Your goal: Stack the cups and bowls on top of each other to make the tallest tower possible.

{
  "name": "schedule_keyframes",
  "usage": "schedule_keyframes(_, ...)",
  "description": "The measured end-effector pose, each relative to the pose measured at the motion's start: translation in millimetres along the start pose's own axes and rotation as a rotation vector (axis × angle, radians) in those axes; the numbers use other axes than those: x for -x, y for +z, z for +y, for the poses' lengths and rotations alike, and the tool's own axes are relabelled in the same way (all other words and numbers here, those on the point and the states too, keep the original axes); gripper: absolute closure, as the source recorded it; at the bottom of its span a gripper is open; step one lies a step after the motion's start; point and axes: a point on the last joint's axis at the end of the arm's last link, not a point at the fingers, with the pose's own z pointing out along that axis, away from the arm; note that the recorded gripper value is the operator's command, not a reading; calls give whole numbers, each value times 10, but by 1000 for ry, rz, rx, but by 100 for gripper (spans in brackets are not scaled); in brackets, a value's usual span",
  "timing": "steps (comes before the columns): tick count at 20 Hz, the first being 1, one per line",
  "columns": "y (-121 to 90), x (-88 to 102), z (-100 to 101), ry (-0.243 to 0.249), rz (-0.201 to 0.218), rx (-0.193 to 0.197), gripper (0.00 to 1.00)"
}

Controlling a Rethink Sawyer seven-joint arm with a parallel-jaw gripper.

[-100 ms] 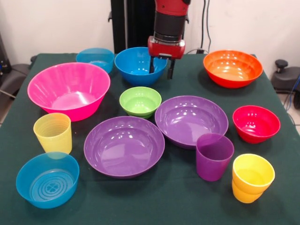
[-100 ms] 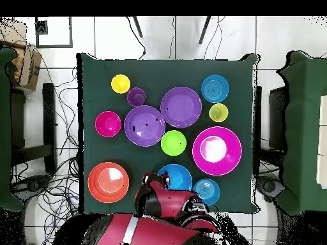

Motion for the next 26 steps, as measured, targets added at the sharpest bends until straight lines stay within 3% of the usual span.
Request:
schedule_keyframes(1, 0, 1, 4, 0, 0, 1, 100)
schedule_keyframes(17, -33, 14, -7, 1, -5, -1, 100)
schedule_keyframes(26, -212, 240, 11, -8, -59, -6, 100)
